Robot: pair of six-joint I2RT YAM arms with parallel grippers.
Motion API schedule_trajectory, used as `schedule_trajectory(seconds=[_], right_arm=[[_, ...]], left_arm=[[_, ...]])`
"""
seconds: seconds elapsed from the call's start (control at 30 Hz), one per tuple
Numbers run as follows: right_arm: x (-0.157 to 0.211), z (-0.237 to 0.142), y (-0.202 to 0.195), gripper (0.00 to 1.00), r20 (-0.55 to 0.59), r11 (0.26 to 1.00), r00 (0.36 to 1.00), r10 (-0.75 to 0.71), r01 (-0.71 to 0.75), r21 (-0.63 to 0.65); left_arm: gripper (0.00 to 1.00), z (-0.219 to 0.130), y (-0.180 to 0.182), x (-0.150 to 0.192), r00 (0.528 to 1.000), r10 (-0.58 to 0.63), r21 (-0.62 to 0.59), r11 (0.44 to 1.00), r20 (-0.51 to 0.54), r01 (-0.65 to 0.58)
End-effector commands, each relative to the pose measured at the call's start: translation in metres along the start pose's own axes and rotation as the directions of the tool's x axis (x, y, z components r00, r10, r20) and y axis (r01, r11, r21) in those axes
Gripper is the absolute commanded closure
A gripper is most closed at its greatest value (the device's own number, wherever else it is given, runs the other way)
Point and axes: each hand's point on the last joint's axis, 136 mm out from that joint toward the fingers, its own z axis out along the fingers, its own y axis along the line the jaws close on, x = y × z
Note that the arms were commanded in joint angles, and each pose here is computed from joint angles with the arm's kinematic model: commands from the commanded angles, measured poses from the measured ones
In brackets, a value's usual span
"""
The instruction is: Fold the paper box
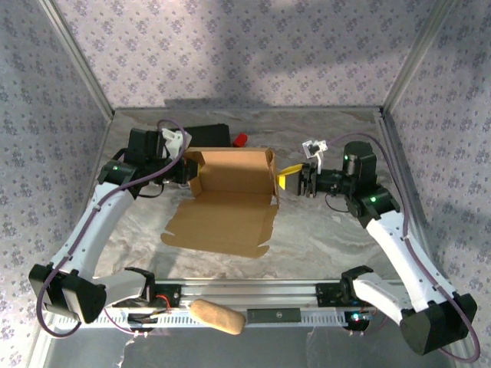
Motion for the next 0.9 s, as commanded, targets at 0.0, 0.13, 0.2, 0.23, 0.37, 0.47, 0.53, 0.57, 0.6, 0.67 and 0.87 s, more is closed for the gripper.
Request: schedule_trajectory(seconds=[0.0, 0.13, 0.2, 0.23, 0.37, 0.47, 0.53, 0.57, 0.6, 0.67, 0.87], right_arm=[[0.002, -0.002, 0.017, 0.62, -0.005, 0.998, 1.000, -0.030, 0.029, -0.053], [0.002, 0.001, 0.020, 0.62, -0.011, 0.998, 0.999, -0.040, 0.039, -0.055], [0.002, 0.004, 0.016, 0.62, -0.023, 0.998, 0.999, -0.035, 0.033, -0.054], [0.002, 0.006, 0.015, 0.62, -0.031, 0.998, 0.999, -0.029, 0.028, -0.058], [0.000, 0.013, 0.014, 0.62, -0.041, 0.998, 0.998, -0.040, 0.038, -0.055], [-0.002, 0.019, 0.014, 0.62, -0.049, 0.998, 0.997, -0.052, 0.050, -0.040], [-0.004, 0.021, 0.010, 0.63, -0.048, 0.998, 0.997, -0.056, 0.056, -0.014], [-0.005, 0.023, 0.008, 0.63, -0.048, 0.998, 0.997, -0.058, 0.058, -0.001], [-0.007, 0.024, 0.006, 0.63, -0.047, 0.998, 0.997, -0.059, 0.060, 0.015], [-0.009, 0.025, 0.001, 0.63, -0.046, 0.997, 0.997, -0.058, 0.061, 0.053], [-0.011, 0.031, -0.013, 0.62, -0.055, 0.991, 0.998, -0.044, 0.050, 0.121]], left_arm=[[1.00, -0.003, -0.002, -0.016, 0.998, -0.005, 0.001, 1.000, 0.057, 0.005], [1.00, -0.001, -0.003, -0.016, 0.998, -0.005, 0.010, 1.000, 0.061, 0.004], [1.00, 0.000, -0.005, -0.017, 0.998, -0.004, 0.018, 1.000, 0.064, 0.003], [1.00, 0.000, -0.006, -0.017, 0.998, -0.003, 0.020, 1.000, 0.061, 0.002], [1.00, 0.002, -0.009, -0.016, 0.999, 0.009, 0.021, 1.000, 0.051, -0.010], [1.00, 0.004, -0.012, -0.015, 0.999, 0.012, 0.023, 1.000, 0.048, -0.013], [1.00, 0.005, -0.014, -0.014, 0.999, 0.020, 0.022, 1.000, 0.045, -0.021], [1.00, 0.005, -0.015, -0.013, 0.999, 0.025, 0.022, 0.999, 0.042, -0.026], [1.00, 0.006, -0.016, -0.013, 0.999, 0.029, 0.020, 0.999, 0.042, -0.030], [1.00, 0.005, -0.018, -0.012, 0.998, 0.036, 0.019, 0.999, 0.044, -0.037], [1.00, 0.001, -0.025, -0.012, 0.997, 0.052, 0.022, 0.998, 0.057, -0.054]])
